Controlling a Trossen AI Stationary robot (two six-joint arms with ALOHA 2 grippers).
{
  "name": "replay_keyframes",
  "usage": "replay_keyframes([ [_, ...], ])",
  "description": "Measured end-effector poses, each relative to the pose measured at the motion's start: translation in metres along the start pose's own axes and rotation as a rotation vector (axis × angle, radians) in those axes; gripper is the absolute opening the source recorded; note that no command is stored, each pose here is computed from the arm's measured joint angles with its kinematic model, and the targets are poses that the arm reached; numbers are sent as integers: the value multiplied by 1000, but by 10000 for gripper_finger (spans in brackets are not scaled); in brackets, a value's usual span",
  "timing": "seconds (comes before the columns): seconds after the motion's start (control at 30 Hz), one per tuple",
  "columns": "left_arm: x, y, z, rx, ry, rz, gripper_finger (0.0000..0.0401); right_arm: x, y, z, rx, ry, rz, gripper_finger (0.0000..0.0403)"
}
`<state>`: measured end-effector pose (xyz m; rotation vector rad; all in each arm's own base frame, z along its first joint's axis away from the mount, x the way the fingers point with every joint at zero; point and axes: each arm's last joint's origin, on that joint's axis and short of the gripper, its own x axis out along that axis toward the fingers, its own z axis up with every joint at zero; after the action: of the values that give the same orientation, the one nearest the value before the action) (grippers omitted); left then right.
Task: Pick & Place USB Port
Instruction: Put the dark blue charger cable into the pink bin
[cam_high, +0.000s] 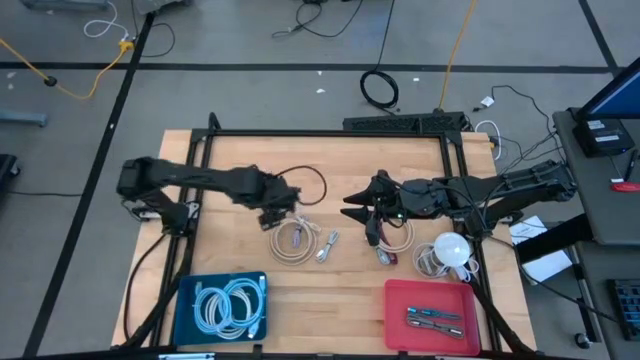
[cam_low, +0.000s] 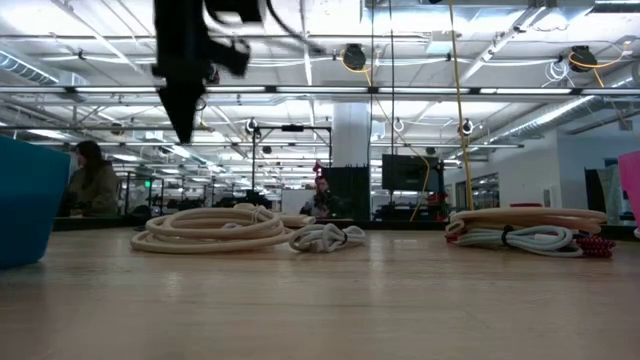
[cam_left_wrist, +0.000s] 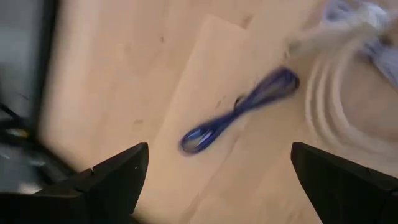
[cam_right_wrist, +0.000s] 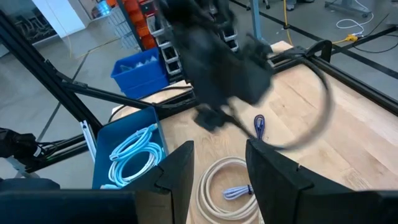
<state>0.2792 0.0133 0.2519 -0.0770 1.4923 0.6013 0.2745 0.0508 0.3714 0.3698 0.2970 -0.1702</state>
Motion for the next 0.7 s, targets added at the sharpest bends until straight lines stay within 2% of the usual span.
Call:
replay_keyframes([
  [0.1, 43, -1, 12, -162, 73, -8, 397, 0, 0, 0, 0, 0, 1, 137],
  [0.23, 95, 19, 14, -519, 284, 23, 393, 0, 1, 0, 20, 1, 3, 137],
  [0.3, 111, 28, 13, -675, 340, 6, 379, 0, 1, 0, 22, 1, 3, 137],
  [0.47, 125, 37, 16, -924, 329, -122, 320, 0, 1, 1, 30, -14, 11, 137],
  [0.7, 105, 44, 34, -1124, 139, -308, 246, -1, 5, 0, 19, 11, 71, 137],
])
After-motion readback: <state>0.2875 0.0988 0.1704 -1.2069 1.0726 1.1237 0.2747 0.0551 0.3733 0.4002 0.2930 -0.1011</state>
